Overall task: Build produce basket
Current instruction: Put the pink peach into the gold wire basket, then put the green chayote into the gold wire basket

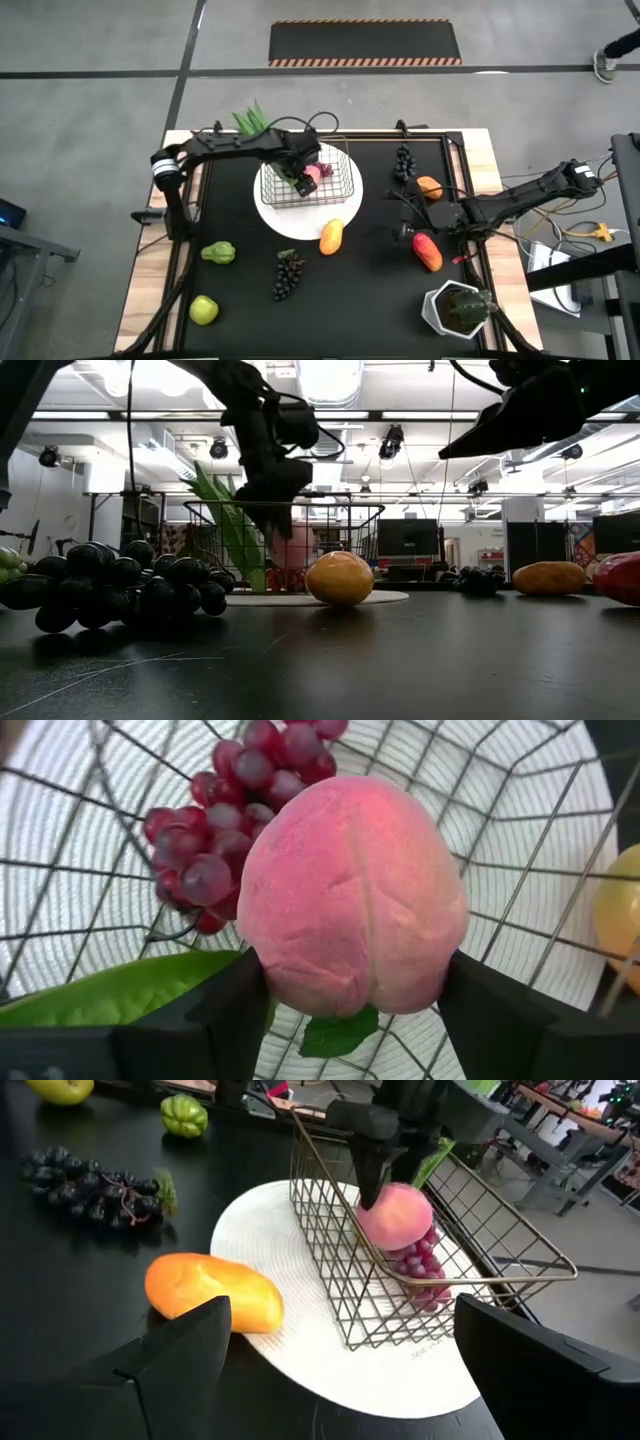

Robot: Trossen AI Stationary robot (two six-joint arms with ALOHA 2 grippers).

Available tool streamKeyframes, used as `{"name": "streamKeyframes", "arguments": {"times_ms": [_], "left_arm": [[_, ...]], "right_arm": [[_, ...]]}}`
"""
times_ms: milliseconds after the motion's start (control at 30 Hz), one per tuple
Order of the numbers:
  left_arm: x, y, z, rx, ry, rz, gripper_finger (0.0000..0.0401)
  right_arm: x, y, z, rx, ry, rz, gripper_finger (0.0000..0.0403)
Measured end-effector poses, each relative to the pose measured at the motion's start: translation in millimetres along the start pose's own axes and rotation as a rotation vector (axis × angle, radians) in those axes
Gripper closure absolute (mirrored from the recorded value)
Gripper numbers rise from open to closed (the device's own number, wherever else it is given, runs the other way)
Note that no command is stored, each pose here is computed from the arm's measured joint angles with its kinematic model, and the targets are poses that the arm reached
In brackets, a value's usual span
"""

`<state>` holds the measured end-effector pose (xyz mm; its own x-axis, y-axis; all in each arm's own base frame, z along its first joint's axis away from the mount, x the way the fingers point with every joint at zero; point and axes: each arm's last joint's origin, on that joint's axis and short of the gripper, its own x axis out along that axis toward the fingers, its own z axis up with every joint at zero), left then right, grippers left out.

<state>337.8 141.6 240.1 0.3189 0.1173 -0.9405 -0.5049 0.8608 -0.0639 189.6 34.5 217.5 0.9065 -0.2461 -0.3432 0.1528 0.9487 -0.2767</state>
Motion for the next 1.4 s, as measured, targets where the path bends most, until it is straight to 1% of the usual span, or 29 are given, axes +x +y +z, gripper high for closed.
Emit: {"name": "streamKeyframes", "arguments": {"times_ms": [267,400,867,1100,1400], "left_arm": [[4,0,0,0.005,0.009,0.005,0.0118],[2,0,0,0.005,0.005,0.002,0.0106],[-5,-1,-1,-0.002,-0.008,-0.013,0.0102],[-6,-2,-1,-0.002,-0.003,-0.057,0.0102],[-8,-2,-1,0.005,-0.008,-0.058,0.0102]], "right_arm": [[0,0,0,0.006,-0.005,0.000,0.0039],[0,0,0,0.006,-0.006,0.000,0.0039],[0,0,0,0.007,-0.006,0.000,0.0039],[0,0,0,0.006,-0.006,0.000,0.0040],[0,0,0,0.016,-0.006,0.001,0.0040]]}}
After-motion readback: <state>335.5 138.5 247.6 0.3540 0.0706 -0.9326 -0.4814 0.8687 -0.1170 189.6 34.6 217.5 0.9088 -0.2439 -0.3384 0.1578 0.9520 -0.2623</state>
